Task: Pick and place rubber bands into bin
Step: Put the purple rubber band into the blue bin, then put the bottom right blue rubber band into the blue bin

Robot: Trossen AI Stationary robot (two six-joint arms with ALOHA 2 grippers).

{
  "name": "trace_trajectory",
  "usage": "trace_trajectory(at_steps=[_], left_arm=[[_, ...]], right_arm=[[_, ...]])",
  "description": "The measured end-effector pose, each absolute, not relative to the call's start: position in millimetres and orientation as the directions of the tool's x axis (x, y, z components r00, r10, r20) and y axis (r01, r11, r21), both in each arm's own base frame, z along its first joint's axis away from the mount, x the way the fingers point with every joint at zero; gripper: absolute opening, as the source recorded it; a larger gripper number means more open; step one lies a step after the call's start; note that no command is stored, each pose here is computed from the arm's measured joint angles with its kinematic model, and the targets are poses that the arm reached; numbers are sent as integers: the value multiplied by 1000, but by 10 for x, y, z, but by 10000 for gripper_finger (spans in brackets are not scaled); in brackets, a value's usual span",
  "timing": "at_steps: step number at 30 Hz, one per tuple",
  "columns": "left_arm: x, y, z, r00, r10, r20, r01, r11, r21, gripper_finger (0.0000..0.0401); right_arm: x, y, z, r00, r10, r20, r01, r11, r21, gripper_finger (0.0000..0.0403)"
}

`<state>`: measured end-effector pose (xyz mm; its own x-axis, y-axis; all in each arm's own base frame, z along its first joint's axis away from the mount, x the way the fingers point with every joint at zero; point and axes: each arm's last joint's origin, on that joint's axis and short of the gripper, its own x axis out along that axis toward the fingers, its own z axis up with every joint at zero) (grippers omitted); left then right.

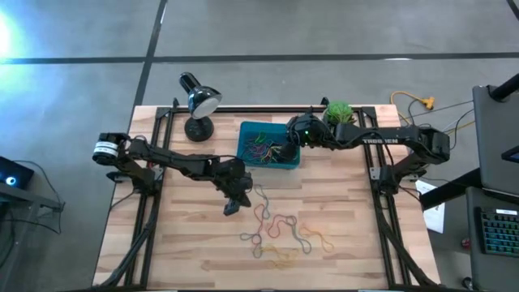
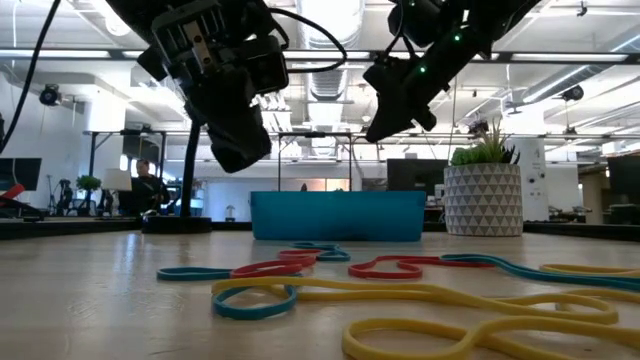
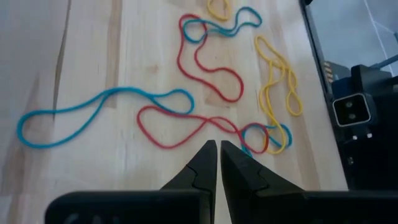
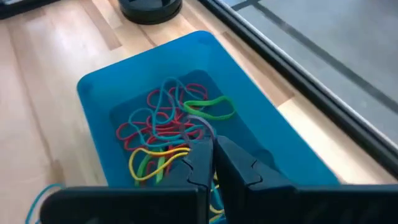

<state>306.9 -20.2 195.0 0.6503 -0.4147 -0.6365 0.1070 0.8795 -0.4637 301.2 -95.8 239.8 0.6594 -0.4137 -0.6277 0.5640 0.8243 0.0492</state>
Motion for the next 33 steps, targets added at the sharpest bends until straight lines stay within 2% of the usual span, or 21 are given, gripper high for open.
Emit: trace_trajectory(at_steps=[4,14,19,23,29,33], left_arm=[[3082,-198,1961,666,-401,-629,105,885,-453,5],[3084,-194,1960,672,-386,-632,96,892,-443,5],[3086,-190,1957,680,-360,-639,118,914,-389,5],[3107,-200,1953,695,-351,-628,180,930,-322,5],[3165,-205,2021,756,-334,-563,266,943,-201,5],[3172,-202,2026,763,-328,-557,299,943,-145,5]], right_arm=[[3009,-951,2382,669,-388,-634,546,835,66,27],[3016,-925,2379,675,-369,-638,544,834,92,122],[3023,-789,2340,704,-190,-685,419,889,184,146],[3001,-568,2274,659,-43,-751,325,916,233,157],[2959,-124,2210,566,61,-822,271,928,256,162],[2950,230,2209,553,126,-823,227,928,295,162]])
